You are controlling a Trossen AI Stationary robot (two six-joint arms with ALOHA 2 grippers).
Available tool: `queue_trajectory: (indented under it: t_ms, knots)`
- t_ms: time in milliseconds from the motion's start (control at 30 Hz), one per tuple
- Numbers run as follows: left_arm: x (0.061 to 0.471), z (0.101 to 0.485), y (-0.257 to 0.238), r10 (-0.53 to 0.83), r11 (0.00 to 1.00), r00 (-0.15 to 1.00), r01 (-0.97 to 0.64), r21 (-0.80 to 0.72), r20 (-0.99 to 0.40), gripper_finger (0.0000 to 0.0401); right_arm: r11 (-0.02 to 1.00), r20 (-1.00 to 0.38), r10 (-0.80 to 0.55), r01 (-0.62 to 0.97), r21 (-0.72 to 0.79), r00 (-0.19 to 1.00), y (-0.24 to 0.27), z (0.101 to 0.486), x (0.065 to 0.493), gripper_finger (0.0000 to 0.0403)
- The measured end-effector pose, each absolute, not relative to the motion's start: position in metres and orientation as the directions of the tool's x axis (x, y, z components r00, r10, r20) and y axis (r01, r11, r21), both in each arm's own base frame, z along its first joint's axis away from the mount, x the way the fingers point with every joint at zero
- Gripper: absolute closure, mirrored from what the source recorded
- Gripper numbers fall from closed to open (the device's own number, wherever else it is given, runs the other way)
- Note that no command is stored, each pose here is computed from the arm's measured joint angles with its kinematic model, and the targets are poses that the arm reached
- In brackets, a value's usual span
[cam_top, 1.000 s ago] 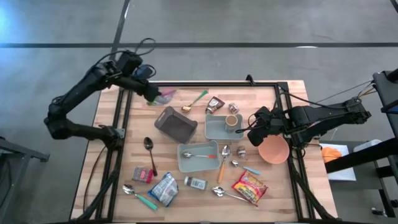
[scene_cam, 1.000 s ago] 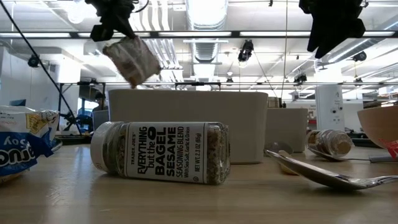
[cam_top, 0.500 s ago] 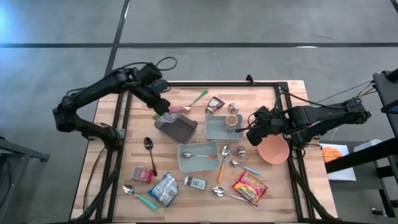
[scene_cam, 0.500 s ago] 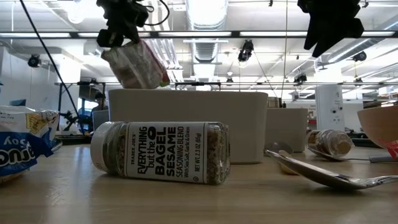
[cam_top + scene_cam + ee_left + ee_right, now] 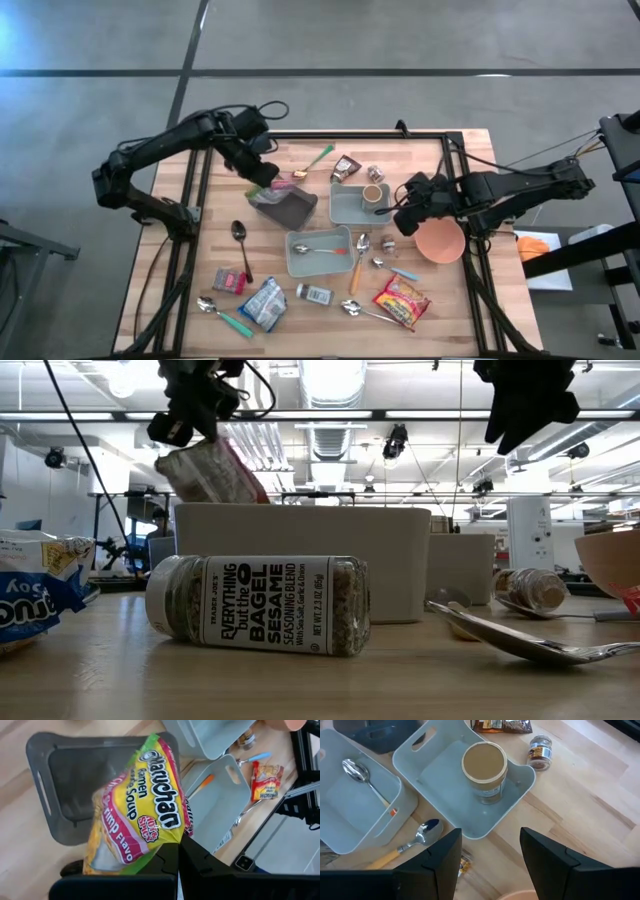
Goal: Pick & Place Food Item
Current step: Put the green noodle pack into the black bin
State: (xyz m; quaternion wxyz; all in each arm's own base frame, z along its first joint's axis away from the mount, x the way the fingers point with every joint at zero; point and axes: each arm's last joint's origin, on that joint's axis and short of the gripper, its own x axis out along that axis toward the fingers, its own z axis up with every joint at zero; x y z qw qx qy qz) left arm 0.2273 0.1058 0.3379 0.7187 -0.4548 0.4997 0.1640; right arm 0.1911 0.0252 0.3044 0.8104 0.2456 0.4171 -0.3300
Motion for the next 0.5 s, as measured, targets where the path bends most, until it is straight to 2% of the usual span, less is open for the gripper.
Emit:
queue_trajectory:
  t_ms: [500]
  knots:
    - [0.245, 0.310, 0.116, -0.260, 0.502, 0.316, -0.763, -0.407, -0.913, 0.0401, 0.682, -0.856, -0.334, 0.728, 0.070, 0.395, 0.030, 0.293, 0.204, 0.0203]
